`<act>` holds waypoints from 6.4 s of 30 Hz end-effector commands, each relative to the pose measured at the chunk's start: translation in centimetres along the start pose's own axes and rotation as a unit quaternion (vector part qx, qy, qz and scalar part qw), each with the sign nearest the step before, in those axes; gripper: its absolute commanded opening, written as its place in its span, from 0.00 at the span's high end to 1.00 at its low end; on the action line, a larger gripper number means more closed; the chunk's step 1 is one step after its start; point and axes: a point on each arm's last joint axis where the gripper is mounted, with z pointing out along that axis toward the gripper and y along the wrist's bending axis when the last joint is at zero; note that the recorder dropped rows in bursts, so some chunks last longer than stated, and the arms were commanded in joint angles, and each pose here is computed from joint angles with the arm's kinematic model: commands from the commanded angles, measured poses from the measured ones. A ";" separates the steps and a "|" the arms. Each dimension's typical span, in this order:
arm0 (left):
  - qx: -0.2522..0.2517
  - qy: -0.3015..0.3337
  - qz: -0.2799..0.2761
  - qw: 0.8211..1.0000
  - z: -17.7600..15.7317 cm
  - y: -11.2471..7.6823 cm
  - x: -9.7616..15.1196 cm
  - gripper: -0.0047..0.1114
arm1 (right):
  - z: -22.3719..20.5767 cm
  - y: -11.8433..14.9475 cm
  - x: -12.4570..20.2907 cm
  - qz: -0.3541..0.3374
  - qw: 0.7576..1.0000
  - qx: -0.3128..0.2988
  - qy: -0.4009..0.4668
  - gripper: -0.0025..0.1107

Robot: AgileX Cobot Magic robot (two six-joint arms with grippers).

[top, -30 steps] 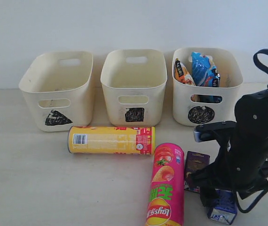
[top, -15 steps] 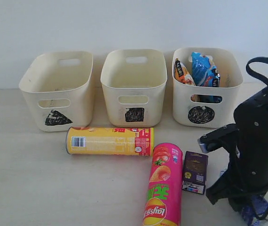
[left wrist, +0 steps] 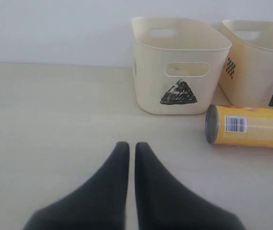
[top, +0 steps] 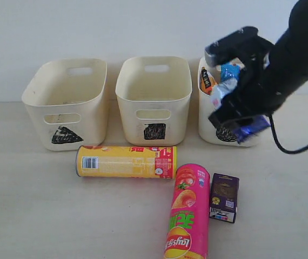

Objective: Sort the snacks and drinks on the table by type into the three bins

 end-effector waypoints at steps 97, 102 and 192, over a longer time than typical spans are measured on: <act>-0.002 -0.005 -0.003 1.000 -0.1 0.0 -0.1 0.93 | 12.2 3.1 5.3 0.257 0.951 -0.024 0.169 0.43; -0.002 -0.005 -0.003 1.000 -0.1 0.0 -0.1 0.93 | 12.9 3.2 5.6 0.266 0.947 -0.023 0.176 0.43; -0.002 -0.005 -0.003 1.000 -0.1 0.0 -0.1 0.93 | -7.0 -10.3 4.0 0.204 0.971 0.122 -0.010 0.98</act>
